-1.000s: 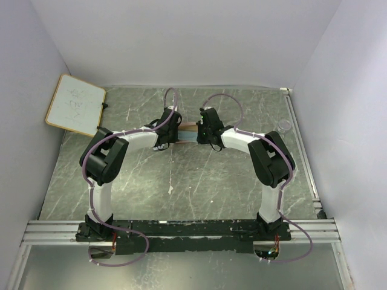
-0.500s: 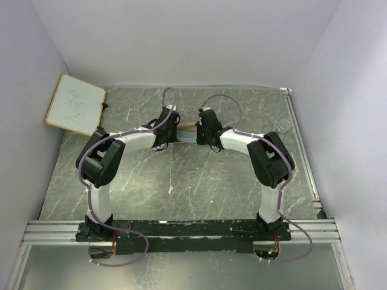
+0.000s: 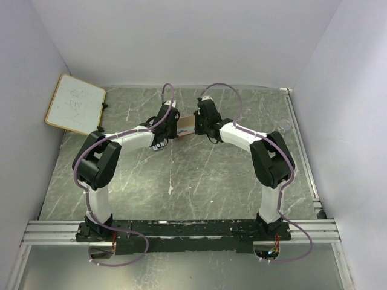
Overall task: Organize the sunglasses
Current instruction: Place the glasses cleaning cloth in the sunglasses case.
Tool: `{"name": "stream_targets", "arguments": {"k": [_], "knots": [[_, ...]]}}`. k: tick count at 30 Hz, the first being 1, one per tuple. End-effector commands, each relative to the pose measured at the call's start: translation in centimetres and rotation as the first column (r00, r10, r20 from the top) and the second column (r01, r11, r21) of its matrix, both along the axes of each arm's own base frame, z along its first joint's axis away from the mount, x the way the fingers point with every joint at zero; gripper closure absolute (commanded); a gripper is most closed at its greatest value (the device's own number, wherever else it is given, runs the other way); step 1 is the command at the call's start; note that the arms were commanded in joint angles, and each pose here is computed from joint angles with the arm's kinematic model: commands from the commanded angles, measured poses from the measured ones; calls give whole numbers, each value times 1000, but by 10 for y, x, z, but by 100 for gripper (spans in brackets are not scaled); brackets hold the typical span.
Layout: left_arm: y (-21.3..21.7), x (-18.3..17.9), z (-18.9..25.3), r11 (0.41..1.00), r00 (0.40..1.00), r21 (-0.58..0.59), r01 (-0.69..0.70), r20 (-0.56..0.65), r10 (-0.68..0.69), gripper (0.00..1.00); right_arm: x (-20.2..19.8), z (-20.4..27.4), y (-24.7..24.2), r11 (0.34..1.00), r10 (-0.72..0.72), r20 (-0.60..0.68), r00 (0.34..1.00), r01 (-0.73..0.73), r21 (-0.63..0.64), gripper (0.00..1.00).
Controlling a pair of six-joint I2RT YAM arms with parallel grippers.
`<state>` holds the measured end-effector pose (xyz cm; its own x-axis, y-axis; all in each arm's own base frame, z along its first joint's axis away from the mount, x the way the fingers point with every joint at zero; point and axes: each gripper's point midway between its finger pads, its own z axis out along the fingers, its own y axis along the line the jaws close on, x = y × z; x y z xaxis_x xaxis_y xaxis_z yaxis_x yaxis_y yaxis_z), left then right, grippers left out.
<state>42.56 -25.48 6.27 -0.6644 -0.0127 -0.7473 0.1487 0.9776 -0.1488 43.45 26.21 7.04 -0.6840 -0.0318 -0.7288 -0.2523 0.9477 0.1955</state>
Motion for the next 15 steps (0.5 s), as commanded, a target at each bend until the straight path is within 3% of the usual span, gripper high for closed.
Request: {"name": "stream_targets", "arguments": {"k": [1, 15], "knots": [[-8, 12, 32, 999, 997, -37, 12, 71, -9, 93, 6, 22, 2, 1000, 3, 41, 999, -3, 0, 100], [-14, 9, 18, 998, 999, -58, 23, 43, -20, 93, 14, 22, -3, 999, -8, 73, 997, 11, -32, 100]]}}
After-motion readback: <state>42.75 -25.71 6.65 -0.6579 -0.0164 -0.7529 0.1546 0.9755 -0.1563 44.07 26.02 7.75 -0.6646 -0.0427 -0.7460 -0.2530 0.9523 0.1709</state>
